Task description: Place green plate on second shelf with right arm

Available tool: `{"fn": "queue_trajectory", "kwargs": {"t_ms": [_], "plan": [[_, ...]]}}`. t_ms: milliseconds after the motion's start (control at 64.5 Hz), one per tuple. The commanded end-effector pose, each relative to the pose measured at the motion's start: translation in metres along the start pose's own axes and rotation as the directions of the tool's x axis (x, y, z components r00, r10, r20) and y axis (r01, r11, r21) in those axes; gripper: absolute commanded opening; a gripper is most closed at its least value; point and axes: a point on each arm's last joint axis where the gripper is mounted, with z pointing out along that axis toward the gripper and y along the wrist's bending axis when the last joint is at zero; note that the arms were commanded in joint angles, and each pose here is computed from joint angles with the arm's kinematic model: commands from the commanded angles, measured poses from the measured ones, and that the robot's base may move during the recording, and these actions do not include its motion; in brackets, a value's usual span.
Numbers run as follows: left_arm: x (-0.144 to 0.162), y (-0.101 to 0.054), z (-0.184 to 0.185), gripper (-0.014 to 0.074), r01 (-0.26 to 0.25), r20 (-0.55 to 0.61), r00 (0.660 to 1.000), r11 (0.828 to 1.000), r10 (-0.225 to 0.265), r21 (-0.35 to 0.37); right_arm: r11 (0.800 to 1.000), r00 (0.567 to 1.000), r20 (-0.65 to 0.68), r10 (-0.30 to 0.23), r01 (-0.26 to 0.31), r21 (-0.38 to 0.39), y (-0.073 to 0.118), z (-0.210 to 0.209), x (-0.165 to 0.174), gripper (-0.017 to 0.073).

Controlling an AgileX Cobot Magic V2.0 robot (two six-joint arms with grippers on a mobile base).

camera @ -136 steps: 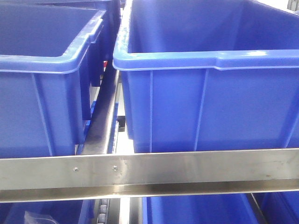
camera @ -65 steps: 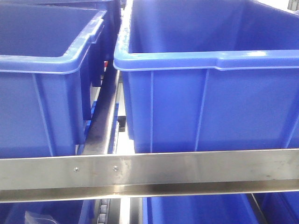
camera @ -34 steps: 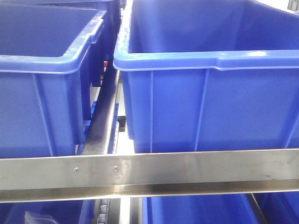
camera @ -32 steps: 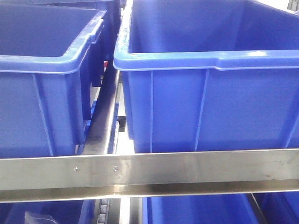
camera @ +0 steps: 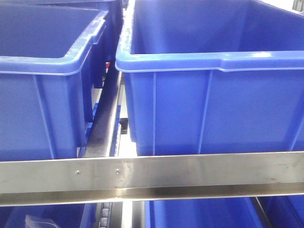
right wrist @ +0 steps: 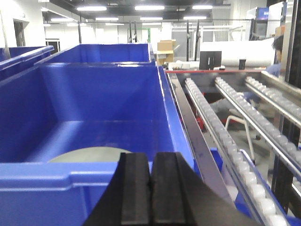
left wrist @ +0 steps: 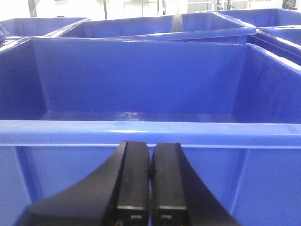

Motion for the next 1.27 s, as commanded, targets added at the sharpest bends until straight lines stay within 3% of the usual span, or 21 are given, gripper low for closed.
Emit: {"fn": "queue_trajectory", "kwargs": {"t_ms": [0,1255], "plan": [[0.0045,-0.0004,-0.0006,0.013,0.012,0.065,0.998,1.0,-0.013,0.003,1.0,0.996,0.09,-0.008,0.008,-0.002,0.0007,-0.0019,-0.0121,0.0046],[0.0045,-0.0004,-0.0006,0.013,0.012,0.065,0.998,1.0,-0.013,0.003,1.0,0.996,0.085,0.006,-0.003,-0.029,0.002,-0.0019,-0.0117,0.0046]]}}
